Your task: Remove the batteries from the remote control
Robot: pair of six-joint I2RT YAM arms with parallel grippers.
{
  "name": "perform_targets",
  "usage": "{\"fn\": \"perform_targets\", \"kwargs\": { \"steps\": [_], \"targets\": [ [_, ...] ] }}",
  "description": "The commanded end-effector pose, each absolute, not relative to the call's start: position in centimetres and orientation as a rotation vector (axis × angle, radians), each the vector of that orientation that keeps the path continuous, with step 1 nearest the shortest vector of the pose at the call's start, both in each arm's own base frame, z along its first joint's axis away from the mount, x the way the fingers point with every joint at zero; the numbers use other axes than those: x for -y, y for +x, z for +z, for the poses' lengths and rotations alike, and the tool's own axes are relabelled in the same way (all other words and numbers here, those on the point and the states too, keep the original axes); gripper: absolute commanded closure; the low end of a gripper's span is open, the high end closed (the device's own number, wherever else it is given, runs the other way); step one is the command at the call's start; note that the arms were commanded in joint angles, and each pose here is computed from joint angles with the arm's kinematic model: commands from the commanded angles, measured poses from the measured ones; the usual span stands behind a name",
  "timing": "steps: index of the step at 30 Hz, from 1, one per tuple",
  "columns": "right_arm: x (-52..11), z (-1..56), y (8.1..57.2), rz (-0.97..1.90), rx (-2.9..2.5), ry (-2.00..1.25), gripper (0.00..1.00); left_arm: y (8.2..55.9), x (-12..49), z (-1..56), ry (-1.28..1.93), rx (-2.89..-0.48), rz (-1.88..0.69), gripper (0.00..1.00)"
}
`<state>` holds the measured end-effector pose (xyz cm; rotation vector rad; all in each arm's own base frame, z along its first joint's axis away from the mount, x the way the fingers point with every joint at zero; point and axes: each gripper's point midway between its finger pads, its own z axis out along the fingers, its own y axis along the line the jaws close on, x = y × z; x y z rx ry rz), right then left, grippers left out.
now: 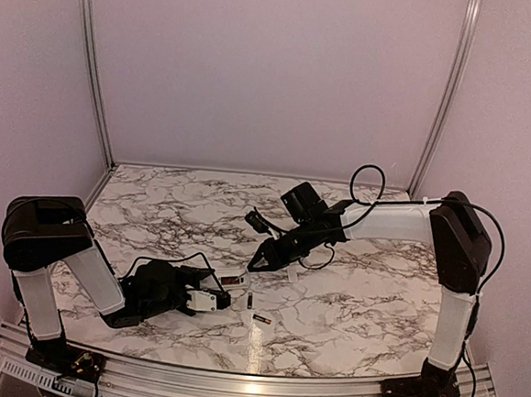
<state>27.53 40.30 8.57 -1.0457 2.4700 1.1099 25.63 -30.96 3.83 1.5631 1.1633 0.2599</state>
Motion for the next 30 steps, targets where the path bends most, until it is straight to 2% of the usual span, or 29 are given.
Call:
{"fn": "perform_targets", "kwargs": {
  "steps": [1,30],
  "targets": [
    [-38.9,4.2,28.3,0.936,-2.566,-1.022,1.00,24.3,33.5,6.2,1.535,-1.045,0.155,1.00],
    [-40.0,7.1,28.0,0.901,-2.436,-1.082,1.00,24.2,33.5,7.0,1.508,-1.060,0.127,1.00]
  ]
}}
